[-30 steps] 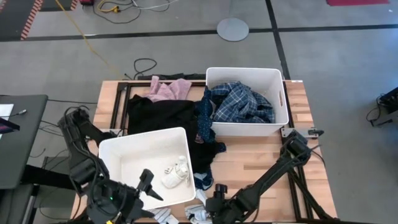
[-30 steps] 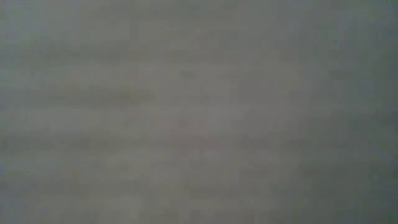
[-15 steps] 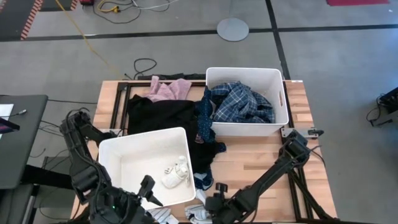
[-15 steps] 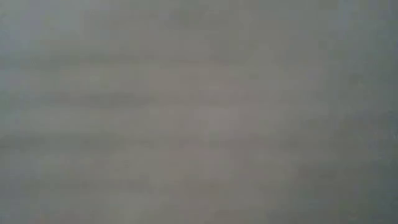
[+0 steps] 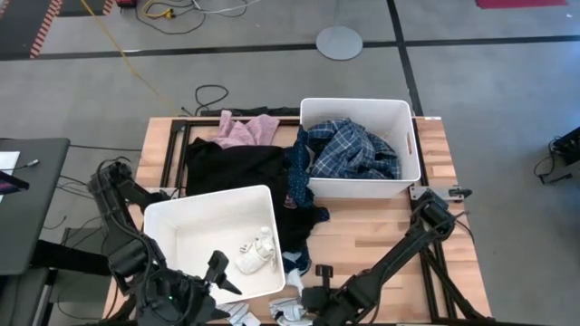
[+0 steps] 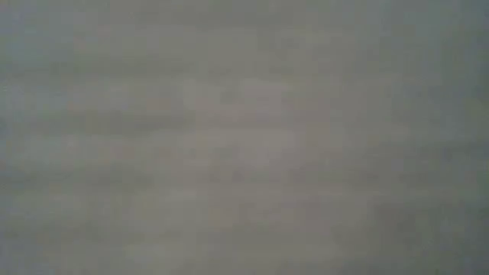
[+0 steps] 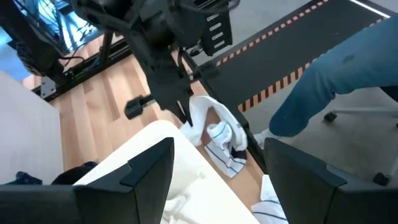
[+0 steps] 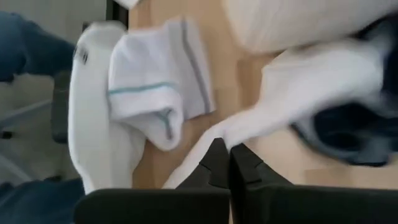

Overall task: Sort clothes
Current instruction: Put the white sock into the bottom laundry bin

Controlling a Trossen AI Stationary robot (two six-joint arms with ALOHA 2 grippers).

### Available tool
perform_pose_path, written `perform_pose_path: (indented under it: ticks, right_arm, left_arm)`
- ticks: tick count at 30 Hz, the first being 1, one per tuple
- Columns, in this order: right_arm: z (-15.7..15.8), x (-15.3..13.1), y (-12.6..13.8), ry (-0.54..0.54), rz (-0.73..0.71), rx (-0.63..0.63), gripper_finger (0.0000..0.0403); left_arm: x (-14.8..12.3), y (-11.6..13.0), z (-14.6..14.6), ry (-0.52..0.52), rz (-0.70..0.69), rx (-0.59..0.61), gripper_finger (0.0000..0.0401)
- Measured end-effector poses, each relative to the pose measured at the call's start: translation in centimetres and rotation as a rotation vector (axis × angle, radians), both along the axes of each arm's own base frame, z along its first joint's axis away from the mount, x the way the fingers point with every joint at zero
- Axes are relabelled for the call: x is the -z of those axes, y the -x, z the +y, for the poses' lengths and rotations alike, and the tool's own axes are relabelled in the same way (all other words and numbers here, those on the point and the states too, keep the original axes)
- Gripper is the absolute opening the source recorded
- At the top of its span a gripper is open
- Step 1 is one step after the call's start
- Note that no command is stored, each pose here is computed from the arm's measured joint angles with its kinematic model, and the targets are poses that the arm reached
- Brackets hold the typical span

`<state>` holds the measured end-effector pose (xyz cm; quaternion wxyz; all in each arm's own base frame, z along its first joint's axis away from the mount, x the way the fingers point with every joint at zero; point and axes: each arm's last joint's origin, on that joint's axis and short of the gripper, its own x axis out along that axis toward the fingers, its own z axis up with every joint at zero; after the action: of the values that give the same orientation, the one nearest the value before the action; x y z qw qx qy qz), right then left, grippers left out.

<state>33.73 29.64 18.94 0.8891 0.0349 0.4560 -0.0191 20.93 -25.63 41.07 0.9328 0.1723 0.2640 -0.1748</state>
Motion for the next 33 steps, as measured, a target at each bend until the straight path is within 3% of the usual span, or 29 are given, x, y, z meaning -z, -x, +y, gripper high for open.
perform_pose_path:
  ticks: [11,22,26,30,33]
  right_arm:
    - [0.1,-6.5,3.4,0.093,-0.211,0.029,0.0001]
    - [-0.6,-13.7,7.1,0.228,-0.508,0.058,0.0]
    - [-1.2,-16.2,7.6,0.247,-0.592,0.027,0.0]
    - [-1.4,-18.1,7.8,0.271,-0.666,-0.01,0.0]
    - [-1.6,-18.8,7.9,0.301,-0.689,-0.025,0.0]
  left_arm:
    - [-0.1,-1.2,0.6,-0.017,-0.03,-0.011,0.0242]
    - [1.9,-5.1,1.0,0.03,-0.183,0.059,0.0242]
    - [2.6,-6.9,2.0,0.059,-0.265,0.009,0.0243]
    - [3.4,-8.0,2.8,0.0,-0.356,-0.08,0.0243]
    - [3.7,-8.6,3.0,-0.005,-0.43,-0.057,0.0243]
